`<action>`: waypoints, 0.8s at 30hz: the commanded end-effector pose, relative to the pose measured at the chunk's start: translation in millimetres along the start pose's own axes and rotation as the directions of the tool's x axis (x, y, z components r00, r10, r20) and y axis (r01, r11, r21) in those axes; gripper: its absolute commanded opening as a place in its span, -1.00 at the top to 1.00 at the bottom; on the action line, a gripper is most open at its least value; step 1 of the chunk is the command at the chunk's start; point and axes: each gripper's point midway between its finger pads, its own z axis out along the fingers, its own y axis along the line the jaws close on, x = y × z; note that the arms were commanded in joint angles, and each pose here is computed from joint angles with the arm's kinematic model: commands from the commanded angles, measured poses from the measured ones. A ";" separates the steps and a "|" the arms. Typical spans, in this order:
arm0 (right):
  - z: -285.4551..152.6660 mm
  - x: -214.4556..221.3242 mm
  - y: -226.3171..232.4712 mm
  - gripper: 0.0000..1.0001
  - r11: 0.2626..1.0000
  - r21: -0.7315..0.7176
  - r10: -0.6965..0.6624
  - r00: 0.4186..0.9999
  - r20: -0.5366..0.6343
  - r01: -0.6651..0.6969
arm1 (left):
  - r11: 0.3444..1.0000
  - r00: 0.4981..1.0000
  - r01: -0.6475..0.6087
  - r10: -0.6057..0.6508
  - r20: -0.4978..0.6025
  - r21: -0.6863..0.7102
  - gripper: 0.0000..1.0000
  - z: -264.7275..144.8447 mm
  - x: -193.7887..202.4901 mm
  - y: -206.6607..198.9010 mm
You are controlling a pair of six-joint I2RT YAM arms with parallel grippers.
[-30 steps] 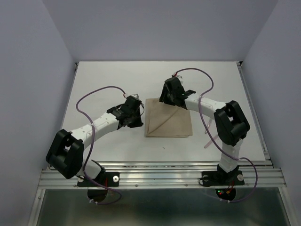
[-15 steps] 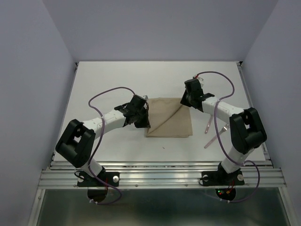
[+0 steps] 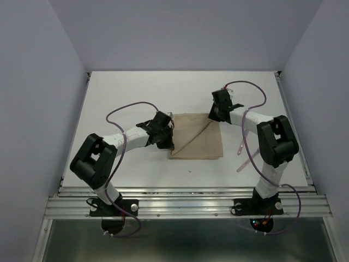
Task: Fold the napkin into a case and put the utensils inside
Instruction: Smooth out the upper triangle-folded napkin at the center of the board.
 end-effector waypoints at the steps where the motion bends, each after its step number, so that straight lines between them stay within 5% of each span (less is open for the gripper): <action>1: 0.9 -26.9 16.3 0.85 1.000 -0.027 0.009 0.998 0.062 -0.008 | 0.999 0.999 -0.032 0.033 0.041 -0.021 1.00 -4.6 -10.3 0.2; 24: -28.7 -3.4 38.6 0.85 0.988 -0.153 0.016 1.000 -0.011 -0.017 | 0.999 0.998 -0.041 0.041 0.054 -0.011 1.00 -3.1 -18.8 -5.1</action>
